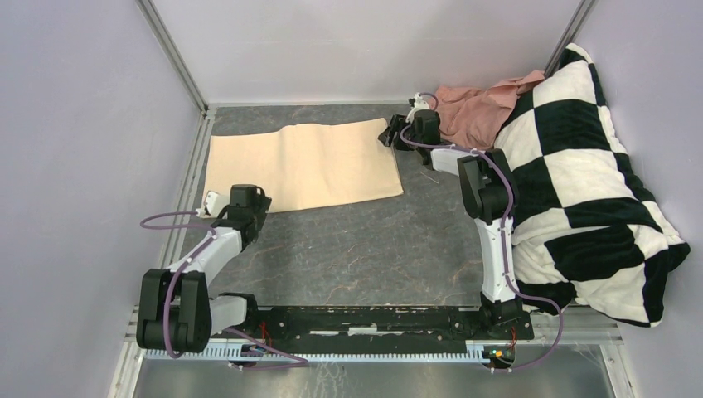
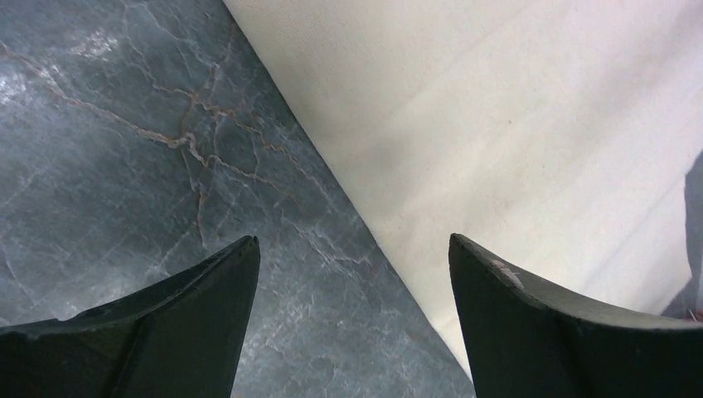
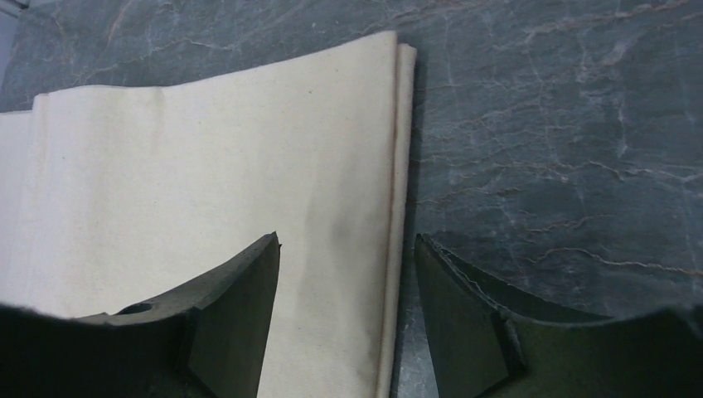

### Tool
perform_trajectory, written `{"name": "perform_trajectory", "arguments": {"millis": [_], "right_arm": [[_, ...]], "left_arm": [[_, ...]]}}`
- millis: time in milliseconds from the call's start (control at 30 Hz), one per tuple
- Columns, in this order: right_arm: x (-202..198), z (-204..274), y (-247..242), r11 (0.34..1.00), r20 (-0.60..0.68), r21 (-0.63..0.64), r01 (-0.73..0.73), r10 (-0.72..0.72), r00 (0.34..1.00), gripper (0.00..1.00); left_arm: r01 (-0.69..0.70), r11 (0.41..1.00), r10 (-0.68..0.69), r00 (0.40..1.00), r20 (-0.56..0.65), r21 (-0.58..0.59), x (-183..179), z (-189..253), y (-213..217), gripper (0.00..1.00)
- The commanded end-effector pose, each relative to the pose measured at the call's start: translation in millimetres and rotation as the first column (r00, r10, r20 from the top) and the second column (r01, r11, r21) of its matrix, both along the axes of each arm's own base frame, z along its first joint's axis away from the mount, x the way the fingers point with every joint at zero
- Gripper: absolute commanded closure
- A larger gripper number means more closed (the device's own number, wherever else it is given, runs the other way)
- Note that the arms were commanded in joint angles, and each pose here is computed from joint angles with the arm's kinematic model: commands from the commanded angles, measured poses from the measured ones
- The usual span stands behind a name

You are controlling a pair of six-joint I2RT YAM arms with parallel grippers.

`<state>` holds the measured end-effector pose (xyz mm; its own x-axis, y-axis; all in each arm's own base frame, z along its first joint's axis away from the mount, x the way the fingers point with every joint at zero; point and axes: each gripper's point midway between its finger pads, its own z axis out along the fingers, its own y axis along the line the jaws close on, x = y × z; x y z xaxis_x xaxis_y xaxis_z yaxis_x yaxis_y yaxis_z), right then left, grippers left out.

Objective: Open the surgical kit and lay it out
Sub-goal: Open the surgical kit at the center of the board.

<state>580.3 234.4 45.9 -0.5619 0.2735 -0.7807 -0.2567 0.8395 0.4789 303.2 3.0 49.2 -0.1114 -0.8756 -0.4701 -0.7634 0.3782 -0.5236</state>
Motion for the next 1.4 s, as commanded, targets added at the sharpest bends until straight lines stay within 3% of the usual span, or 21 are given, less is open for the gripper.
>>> {"name": "perform_trajectory", "arguments": {"millis": [0,133,333,467,933,1200,1367], "right_arm": [[6.1,-1.6,-3.9,1.000,0.005,-0.022,0.014,-0.014,1.000,0.33],[7.0,-6.9,-4.7,1.000,0.006,-0.026,0.016,-0.016,1.000,0.42],[4.9,-11.8,-5.6,1.000,-0.006,-0.024,0.017,-0.017,1.000,0.74],[-0.5,-10.6,-13.2,0.999,-0.009,-0.035,0.033,-0.033,0.999,0.88],[-14.3,-2.0,-29.0,0.999,0.003,-0.032,0.044,-0.044,0.999,0.86],[-12.6,2.3,-28.8,1.000,0.005,-0.021,0.022,-0.022,1.000,0.72],[-15.1,-1.6,-25.5,1.000,-0.006,-0.013,-0.004,0.004,1.000,0.65]], "left_arm": [[-0.113,0.993,0.110,0.992,0.068,0.038,15.2,3.6,18.7,0.11],[-0.123,0.991,0.121,0.991,0.055,0.050,22.1,-5.3,25.0,0.10],[-0.094,0.994,0.092,0.995,0.038,0.059,41.4,-13.3,28.6,0.10],[-0.079,0.993,0.077,0.997,0.028,0.087,55.3,-14.4,32.1,0.10],[-0.016,0.988,0.015,1.000,0.009,0.155,106.2,-18.2,36.6,0.10],[-0.028,0.984,0.030,1.000,-0.008,0.175,87.1,-18.7,41.1,0.04],[0.018,0.988,-0.015,1.000,-0.019,0.155,105.2,-20.5,43.1,0.05]]}}
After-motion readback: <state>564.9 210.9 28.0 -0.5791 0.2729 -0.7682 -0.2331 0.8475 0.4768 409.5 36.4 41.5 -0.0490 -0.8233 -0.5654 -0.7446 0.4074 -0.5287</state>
